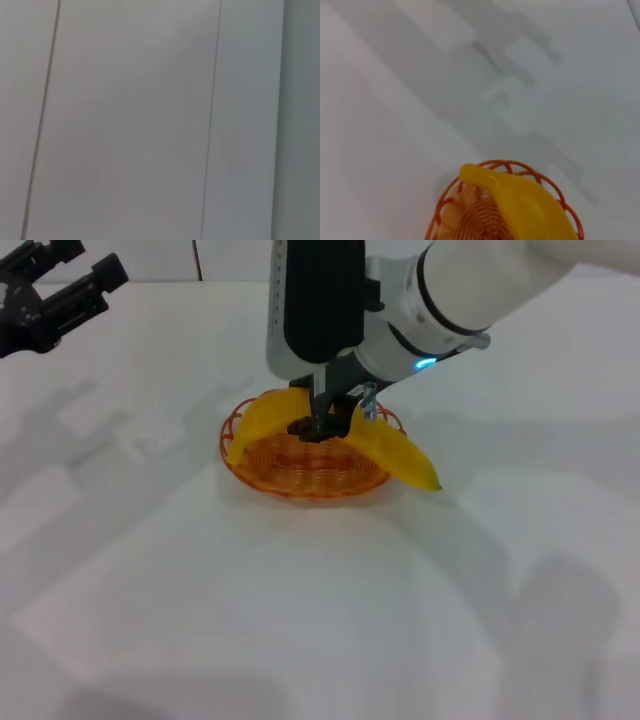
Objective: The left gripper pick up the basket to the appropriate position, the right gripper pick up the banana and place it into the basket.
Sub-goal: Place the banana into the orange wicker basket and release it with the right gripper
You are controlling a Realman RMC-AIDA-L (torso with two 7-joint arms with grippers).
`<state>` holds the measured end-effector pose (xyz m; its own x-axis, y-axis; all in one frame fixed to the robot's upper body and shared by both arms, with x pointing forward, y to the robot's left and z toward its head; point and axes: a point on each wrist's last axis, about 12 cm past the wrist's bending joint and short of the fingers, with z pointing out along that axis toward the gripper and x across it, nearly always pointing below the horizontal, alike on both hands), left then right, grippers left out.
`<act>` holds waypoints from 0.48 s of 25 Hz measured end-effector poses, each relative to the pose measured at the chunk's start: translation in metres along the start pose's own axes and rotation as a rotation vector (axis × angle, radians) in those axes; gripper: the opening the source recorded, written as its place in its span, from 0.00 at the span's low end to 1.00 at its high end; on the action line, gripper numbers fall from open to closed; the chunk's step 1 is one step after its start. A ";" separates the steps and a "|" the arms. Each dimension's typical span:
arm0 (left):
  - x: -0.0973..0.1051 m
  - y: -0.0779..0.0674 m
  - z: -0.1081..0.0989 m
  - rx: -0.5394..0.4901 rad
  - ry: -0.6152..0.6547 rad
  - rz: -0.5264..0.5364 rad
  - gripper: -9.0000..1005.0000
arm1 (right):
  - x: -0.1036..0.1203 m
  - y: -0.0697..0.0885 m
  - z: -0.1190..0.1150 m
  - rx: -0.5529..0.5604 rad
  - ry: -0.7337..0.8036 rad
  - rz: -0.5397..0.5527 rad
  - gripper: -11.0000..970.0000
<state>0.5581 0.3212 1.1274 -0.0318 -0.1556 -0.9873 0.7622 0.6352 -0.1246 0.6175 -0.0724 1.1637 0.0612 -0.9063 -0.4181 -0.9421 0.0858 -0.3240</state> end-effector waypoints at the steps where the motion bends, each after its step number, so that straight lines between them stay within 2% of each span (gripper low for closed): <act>1: 0.000 0.000 0.001 0.003 0.002 0.000 0.78 | 0.001 0.001 0.003 0.006 0.004 -0.005 0.52; 12: 0.004 -0.003 0.014 0.042 0.037 -0.009 0.78 | 0.001 0.003 0.014 0.007 0.025 -0.017 0.52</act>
<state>0.5651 0.3084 1.1253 -0.0620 -0.1330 -0.9892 0.7882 0.6014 -0.1303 0.6191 -0.0677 1.1504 0.0688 -0.9179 -0.3909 -0.9389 0.0730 -0.3364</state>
